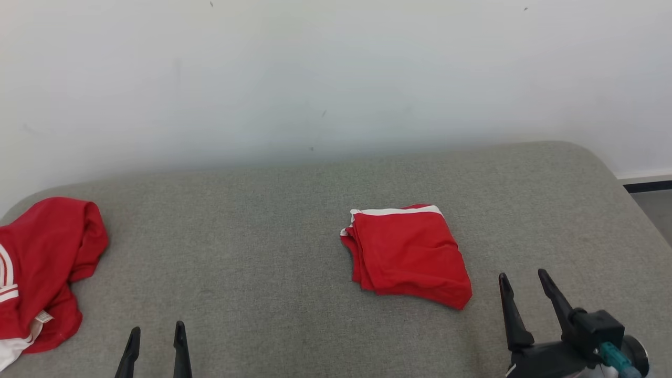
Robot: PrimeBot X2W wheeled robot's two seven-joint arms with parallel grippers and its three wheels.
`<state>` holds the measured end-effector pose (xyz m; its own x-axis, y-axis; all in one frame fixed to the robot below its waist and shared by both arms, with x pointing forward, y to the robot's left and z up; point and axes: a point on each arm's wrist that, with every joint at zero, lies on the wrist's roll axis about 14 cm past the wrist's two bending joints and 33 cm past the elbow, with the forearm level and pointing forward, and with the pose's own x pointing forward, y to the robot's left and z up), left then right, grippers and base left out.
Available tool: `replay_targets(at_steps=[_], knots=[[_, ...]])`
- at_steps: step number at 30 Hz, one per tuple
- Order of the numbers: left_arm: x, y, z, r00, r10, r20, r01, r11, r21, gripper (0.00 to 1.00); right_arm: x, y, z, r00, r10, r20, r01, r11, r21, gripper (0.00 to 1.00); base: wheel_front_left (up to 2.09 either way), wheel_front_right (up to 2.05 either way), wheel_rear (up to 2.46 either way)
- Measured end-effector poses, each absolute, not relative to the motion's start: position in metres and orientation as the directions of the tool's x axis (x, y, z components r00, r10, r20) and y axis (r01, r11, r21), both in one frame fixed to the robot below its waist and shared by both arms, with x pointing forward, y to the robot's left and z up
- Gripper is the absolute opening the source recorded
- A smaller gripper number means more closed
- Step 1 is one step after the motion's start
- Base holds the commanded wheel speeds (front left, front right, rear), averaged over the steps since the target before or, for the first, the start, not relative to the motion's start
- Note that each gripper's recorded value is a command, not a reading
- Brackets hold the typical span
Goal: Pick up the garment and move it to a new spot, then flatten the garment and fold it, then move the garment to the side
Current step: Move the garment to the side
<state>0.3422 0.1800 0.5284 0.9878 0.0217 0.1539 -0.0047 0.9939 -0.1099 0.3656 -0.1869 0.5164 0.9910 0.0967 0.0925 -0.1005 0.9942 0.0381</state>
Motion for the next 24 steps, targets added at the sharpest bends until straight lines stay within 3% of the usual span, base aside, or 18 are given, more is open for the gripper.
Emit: replay_targets(at_steps=[24], knots=[[0.333,0.178,0.516,0.993,0.008,0.119,0.003,0.996,-0.092,1.00,0.340,-0.166,0.488,0.991,0.136,0.021,-0.137,0.987,0.081,1.00,0.00,0.00,0.00]])
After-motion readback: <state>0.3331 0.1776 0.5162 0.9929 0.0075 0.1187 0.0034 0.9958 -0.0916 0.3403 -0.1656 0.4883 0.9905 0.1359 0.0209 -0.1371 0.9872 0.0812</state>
